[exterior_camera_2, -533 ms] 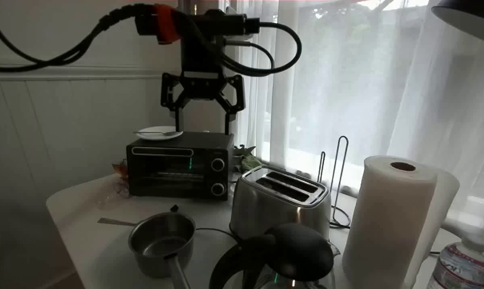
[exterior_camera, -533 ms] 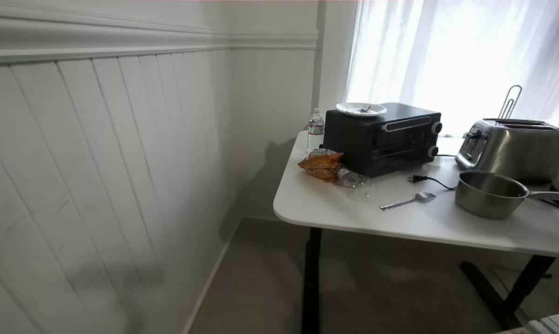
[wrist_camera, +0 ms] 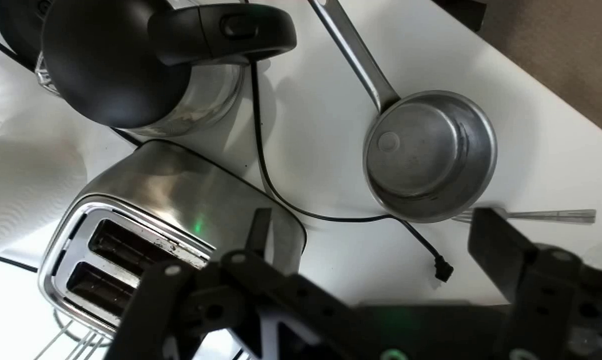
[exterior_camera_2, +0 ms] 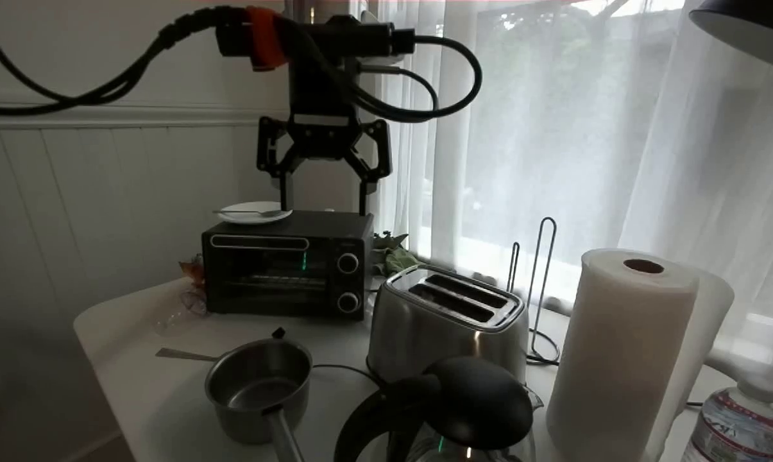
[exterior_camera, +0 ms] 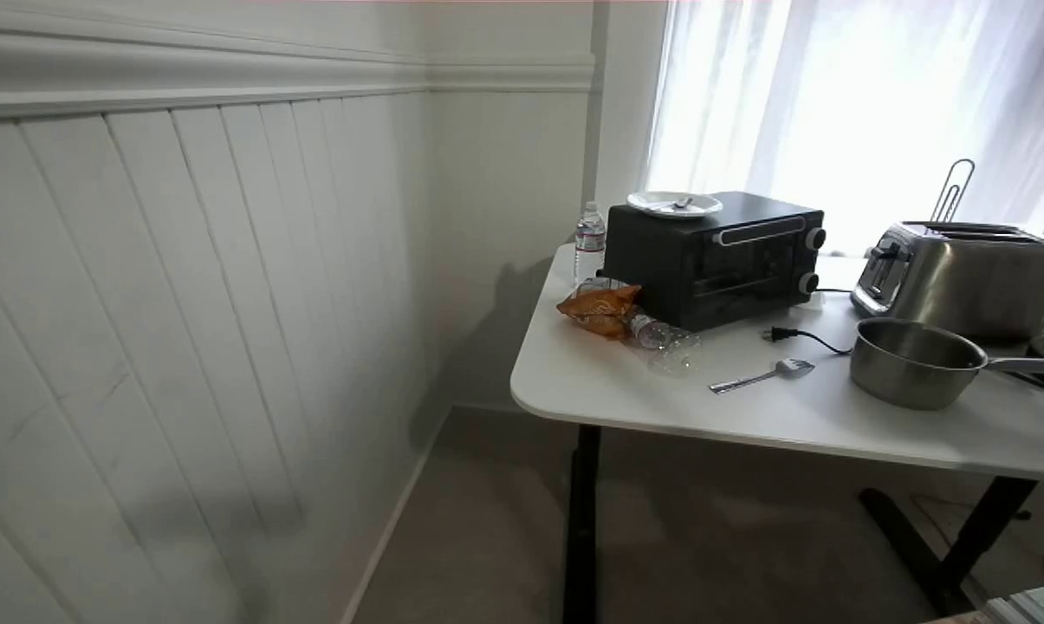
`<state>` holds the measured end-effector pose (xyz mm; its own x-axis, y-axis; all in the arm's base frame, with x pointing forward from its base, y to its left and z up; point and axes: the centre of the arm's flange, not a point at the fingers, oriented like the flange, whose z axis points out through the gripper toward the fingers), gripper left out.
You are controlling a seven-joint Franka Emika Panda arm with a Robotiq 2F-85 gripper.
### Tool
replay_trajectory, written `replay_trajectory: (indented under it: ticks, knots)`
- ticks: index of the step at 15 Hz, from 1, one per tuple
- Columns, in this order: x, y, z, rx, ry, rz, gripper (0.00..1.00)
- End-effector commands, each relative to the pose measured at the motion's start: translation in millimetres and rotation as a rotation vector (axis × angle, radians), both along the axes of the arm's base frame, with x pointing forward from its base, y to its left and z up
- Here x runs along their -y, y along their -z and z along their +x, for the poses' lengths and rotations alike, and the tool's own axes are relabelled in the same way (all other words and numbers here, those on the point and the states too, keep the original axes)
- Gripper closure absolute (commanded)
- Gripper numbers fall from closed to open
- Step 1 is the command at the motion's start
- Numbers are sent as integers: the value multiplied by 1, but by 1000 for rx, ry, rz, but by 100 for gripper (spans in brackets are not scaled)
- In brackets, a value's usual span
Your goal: Pick up the silver spoon from the white plate and put it in the silver pot
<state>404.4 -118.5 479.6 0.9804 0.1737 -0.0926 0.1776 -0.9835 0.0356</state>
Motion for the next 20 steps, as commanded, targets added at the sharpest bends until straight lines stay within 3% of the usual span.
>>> replay_trajectory:
  ticks: [1,6,11,15,20]
  knots:
    - [0,0,0,0,0,0,0]
    - [-62,-2,33,-15,145,-55,0]
    - [-138,-13,64,46,426,-63,0]
    - [-188,-24,80,52,628,-3,0]
    - [-253,-19,106,130,874,45,0]
